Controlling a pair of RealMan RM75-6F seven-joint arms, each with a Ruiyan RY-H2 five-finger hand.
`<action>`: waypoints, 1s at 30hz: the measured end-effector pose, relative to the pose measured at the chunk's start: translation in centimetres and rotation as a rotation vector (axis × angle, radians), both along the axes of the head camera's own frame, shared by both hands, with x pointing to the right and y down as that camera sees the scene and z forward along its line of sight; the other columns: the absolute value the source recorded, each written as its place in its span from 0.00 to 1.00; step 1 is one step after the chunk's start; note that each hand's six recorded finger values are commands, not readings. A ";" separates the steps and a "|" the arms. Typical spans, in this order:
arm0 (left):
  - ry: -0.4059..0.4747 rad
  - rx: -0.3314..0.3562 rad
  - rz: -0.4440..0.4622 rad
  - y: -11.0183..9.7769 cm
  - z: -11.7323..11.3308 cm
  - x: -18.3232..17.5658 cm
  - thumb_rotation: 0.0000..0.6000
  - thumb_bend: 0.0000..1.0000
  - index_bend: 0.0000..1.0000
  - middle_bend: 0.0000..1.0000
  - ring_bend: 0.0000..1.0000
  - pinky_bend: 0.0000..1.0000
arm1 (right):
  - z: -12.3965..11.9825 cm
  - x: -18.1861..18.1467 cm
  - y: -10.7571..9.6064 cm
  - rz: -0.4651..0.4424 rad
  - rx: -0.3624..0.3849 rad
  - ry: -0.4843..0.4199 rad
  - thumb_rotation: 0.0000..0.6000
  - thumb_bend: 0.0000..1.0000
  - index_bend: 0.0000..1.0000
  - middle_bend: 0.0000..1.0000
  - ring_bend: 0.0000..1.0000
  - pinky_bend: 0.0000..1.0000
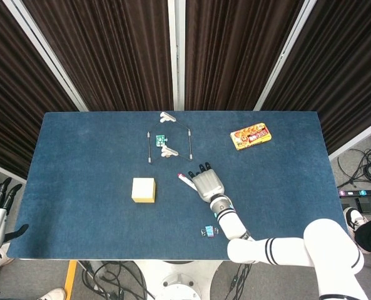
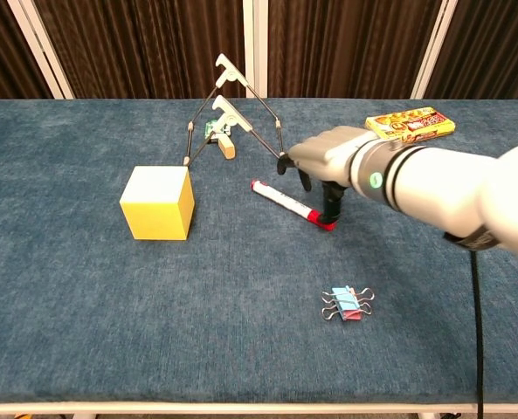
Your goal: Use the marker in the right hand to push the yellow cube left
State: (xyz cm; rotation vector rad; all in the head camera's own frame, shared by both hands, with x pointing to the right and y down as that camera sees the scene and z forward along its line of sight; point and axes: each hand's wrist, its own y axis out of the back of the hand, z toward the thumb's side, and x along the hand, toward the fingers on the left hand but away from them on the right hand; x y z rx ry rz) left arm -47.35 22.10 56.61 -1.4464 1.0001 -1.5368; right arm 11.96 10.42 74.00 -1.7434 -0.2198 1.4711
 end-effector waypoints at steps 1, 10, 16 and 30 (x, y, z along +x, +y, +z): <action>0.001 0.001 -0.001 0.0 0.0 0.0 1.00 0.03 0.18 0.12 0.10 0.10 | -0.4 0.6 -0.2 0.007 0.010 -0.004 1.00 0.18 0.12 0.28 0.05 0.07; 0.007 0.006 -0.008 -0.2 0.1 -0.3 1.00 0.03 0.18 0.12 0.10 0.10 | -6.1 9.4 -3.2 0.103 0.157 -0.035 1.00 0.18 0.12 0.24 0.04 0.07; 0.006 -0.001 -0.021 -0.3 0.6 -0.6 1.00 0.03 0.18 0.12 0.10 0.10 | -10.2 18.9 -1.5 0.241 0.231 -0.052 1.00 0.18 0.11 0.20 0.02 0.10; -0.004 -0.016 -0.022 -0.8 1.2 -0.1 1.00 0.03 0.18 0.12 0.10 0.10 | -18.4 30.0 8.5 0.417 0.361 -0.225 1.00 0.21 0.03 0.12 0.00 0.00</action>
